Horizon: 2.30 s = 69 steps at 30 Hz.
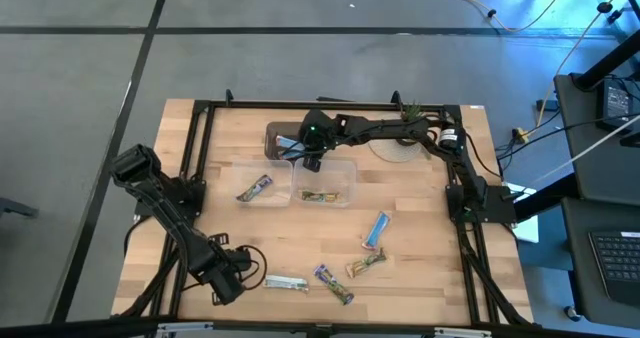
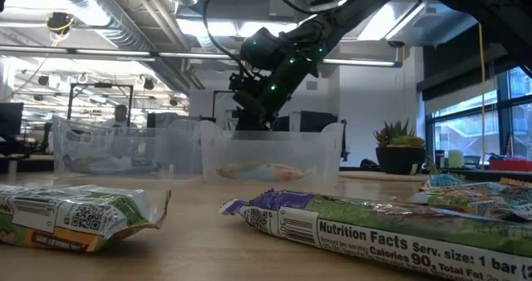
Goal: Pick and place Granola Bars by type
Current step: Put the red granola bar into the black bin
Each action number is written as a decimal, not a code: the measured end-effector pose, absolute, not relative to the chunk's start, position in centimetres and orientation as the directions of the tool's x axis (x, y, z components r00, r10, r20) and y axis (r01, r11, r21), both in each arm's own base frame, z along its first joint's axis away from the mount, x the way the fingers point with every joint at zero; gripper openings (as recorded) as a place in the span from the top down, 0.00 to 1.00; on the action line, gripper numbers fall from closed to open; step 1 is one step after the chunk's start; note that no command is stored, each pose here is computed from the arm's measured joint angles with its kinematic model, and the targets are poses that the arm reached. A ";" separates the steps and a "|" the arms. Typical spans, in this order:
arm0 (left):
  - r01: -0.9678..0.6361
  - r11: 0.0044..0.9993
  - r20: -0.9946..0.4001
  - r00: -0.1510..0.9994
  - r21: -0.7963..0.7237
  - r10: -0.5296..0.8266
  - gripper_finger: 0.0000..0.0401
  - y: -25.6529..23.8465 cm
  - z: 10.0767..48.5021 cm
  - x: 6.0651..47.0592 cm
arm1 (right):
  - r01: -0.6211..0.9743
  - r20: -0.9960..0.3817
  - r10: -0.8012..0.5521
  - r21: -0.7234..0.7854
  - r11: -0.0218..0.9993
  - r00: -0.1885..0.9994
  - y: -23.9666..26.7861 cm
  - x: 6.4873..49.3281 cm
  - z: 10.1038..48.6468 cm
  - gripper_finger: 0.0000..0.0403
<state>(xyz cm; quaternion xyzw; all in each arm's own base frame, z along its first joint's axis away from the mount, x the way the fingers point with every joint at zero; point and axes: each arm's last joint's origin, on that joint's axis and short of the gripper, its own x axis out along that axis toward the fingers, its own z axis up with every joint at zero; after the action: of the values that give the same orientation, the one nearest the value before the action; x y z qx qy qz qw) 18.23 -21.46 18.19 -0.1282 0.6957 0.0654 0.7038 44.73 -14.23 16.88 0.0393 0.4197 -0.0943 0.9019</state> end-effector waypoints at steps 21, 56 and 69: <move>-0.258 0.962 -0.996 0.019 -0.092 -0.090 0.53 -21.5 18.2 18.2 | 0.199 -0.765 -0.136 -0.010 0.980 0.629 -14.2 44.7 16.9 0.70; -0.265 0.964 -0.998 0.061 -0.022 -0.006 0.29 -22.2 17.2 17.8 | 0.292 -0.753 -0.211 -0.026 0.956 0.623 -14.2 43.5 20.2 0.43; -0.185 0.977 -0.993 -0.082 0.103 0.089 0.29 -24.2 13.0 16.7 | 0.273 -0.657 -0.215 -0.015 0.962 0.723 -12.8 41.0 27.7 0.43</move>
<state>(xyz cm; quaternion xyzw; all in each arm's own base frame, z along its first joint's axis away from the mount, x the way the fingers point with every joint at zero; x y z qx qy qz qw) 16.66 -24.21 12.95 -0.0329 0.7287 0.1009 0.6766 41.00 -12.75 27.68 0.0415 0.3483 -0.1315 0.9272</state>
